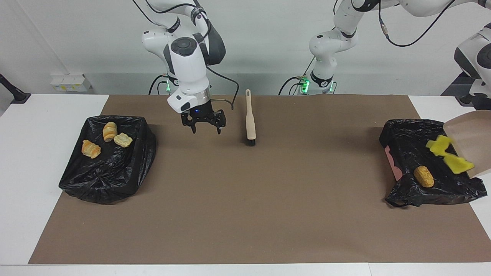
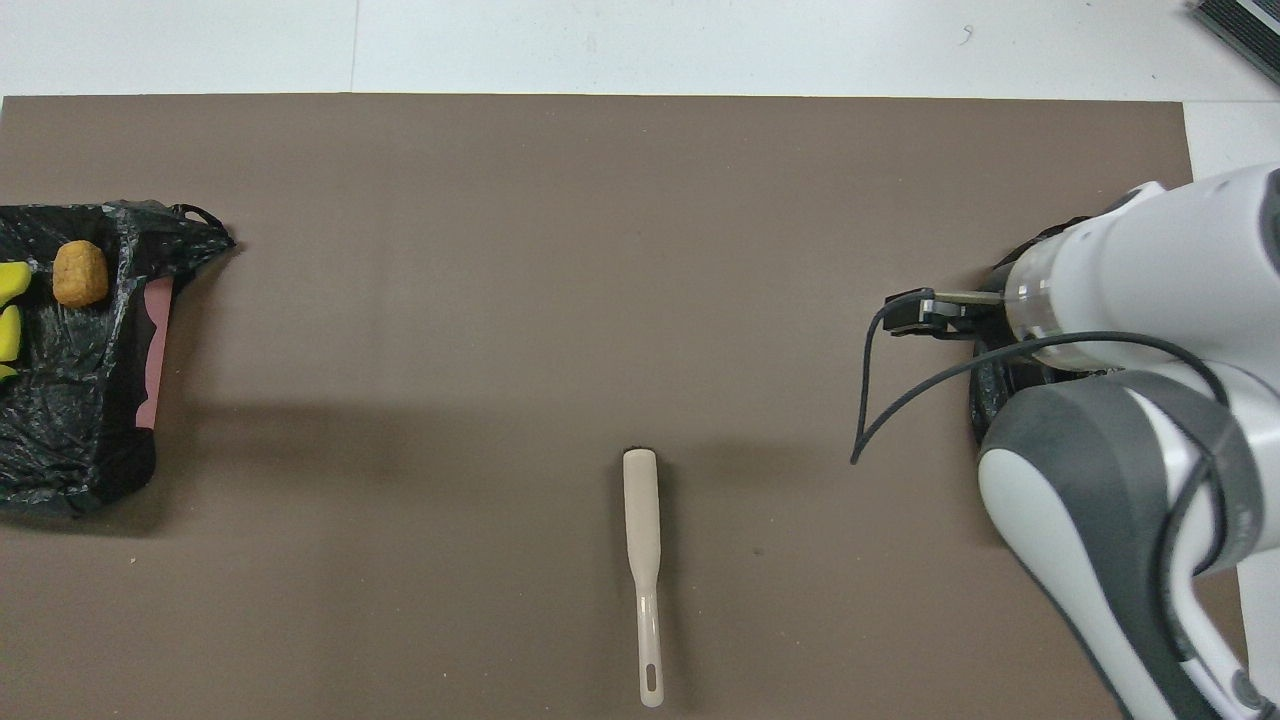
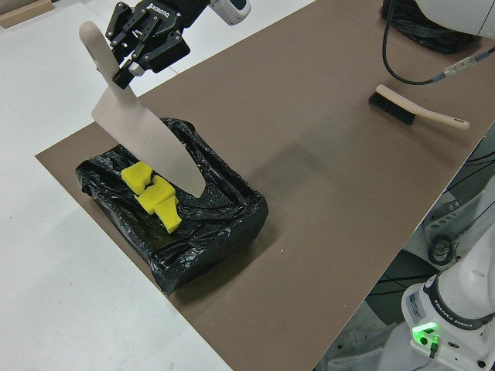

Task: Sweep and dump trash in bin
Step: 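Tip the dustpan into the bag with the left gripper while the right gripper withdraws, then bring the emptied dustpan back toward the table center with the left gripper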

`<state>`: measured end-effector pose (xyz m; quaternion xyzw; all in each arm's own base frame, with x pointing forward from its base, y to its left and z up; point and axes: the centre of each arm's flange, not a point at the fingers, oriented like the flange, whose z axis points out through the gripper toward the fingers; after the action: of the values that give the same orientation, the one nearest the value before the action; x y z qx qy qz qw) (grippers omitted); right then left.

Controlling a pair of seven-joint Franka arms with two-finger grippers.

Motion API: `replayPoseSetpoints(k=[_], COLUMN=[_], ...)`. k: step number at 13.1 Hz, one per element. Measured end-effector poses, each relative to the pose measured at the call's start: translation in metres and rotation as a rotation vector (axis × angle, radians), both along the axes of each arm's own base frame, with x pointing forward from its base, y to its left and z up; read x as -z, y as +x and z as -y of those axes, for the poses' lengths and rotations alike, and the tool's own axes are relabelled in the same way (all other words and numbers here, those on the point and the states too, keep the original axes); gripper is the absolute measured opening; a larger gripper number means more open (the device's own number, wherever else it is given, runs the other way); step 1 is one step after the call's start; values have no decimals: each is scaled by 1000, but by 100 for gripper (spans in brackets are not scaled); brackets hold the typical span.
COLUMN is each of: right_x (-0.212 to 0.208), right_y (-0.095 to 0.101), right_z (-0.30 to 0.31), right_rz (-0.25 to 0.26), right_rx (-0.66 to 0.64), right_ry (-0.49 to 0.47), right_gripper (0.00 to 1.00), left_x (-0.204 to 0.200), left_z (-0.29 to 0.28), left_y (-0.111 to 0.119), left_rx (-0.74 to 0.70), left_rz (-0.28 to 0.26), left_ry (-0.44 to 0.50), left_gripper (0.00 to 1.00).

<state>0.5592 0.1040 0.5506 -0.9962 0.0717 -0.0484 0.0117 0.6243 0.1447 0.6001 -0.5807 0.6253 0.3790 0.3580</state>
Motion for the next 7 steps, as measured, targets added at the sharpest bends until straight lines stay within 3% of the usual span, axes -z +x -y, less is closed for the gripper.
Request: replayPoseSetpoints(k=[3,7], right_x=[-21,-70], right_y=[-2,-10], right_z=[46,91], right_rz=[21,25], right_rx=[-23,-72], right_ry=[-8,-27], right_gripper=[100,100], left_x=[-4,-1], left_z=[34,97], left_y=[-1,-13], left_rx=[-16,-54], left_rz=[1,-7], left_ry=[-4,-117], left_gripper=[33,33])
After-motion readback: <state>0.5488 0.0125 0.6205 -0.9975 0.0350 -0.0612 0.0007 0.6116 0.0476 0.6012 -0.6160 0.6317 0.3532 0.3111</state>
